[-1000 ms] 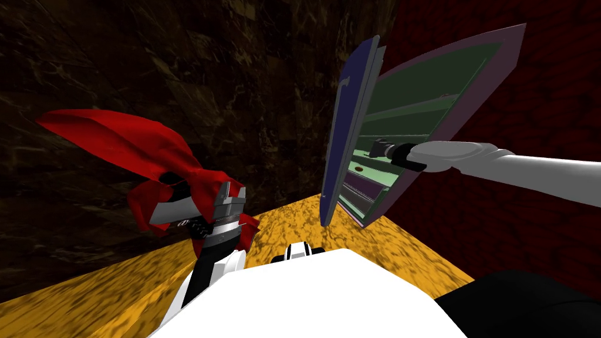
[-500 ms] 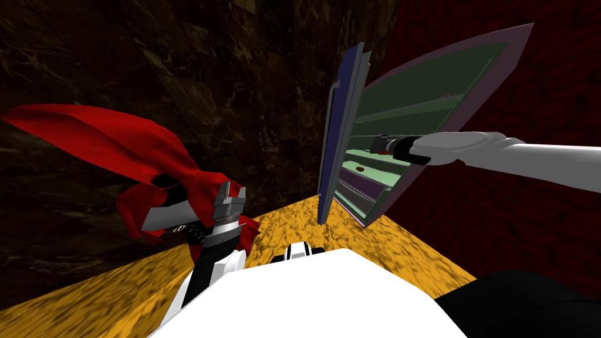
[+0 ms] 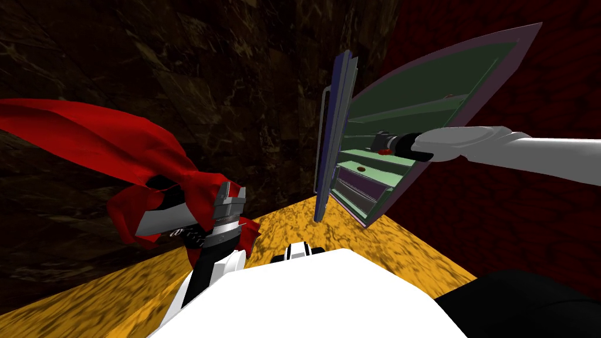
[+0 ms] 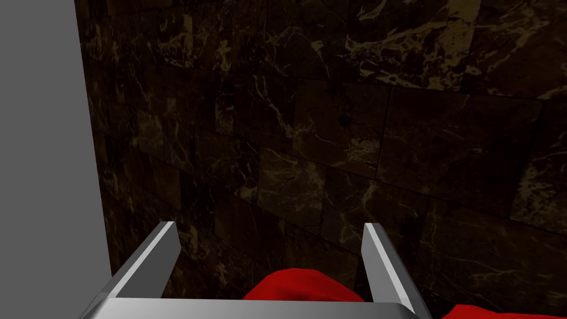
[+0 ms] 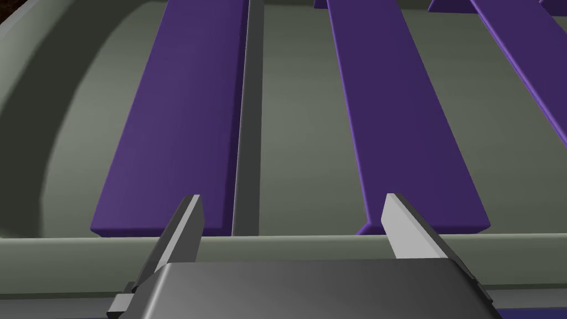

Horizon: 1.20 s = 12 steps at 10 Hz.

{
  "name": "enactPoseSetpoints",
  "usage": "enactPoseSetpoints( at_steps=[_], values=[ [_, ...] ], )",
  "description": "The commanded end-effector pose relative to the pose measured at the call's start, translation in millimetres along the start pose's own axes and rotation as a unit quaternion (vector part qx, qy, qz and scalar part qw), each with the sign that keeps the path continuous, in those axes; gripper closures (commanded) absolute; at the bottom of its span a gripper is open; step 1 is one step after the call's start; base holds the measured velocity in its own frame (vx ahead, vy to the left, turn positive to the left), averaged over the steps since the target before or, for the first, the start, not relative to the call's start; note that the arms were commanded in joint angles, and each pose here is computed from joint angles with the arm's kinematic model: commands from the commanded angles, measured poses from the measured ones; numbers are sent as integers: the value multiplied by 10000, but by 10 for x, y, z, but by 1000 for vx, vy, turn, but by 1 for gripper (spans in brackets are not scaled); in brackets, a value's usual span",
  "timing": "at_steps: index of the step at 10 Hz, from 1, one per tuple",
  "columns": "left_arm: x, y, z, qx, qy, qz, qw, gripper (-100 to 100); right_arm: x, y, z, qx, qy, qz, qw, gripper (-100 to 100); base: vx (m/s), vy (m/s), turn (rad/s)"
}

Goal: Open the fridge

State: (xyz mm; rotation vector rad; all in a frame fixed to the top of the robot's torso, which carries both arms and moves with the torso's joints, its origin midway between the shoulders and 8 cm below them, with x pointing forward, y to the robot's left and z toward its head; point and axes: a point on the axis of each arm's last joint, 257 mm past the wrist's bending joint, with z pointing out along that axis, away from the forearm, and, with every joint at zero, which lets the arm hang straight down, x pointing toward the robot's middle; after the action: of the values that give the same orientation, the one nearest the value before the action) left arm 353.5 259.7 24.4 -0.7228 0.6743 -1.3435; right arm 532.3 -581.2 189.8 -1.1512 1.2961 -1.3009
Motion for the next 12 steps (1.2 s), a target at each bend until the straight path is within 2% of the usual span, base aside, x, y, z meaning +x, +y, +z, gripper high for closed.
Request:
enactPoseSetpoints(
  at_steps=[1, 9, 10, 11, 12],
  values=[
    [0, 0, 0, 0, 0, 0, 10000, 0, -11, -121, 11, 6, -9, 36, 10000, -100, 38, 67, -47],
    [0, 0, 0, 0, 0, 0, 10000, 0, -25, -159, 12, 38, -17, 9, 10000, -100, 5, 5, 2],
    [0, 0, 0, 0, 0, 0, 10000, 0, -74, -278, 24, 58, -49, 14, 10000, -100, 36, 45, -75],
    [0, 0, 0, 0, 0, 0, 10000, 0, -61, -269, 25, 40, -24, -149, 9999, -100, 44, 63, -64],
    [0, 0, 0, 0, 0, -1, 10000, 0, -60, -268, 25, 38, -22, -70, 10000, -100, 21, 40, -2]
  ],
)
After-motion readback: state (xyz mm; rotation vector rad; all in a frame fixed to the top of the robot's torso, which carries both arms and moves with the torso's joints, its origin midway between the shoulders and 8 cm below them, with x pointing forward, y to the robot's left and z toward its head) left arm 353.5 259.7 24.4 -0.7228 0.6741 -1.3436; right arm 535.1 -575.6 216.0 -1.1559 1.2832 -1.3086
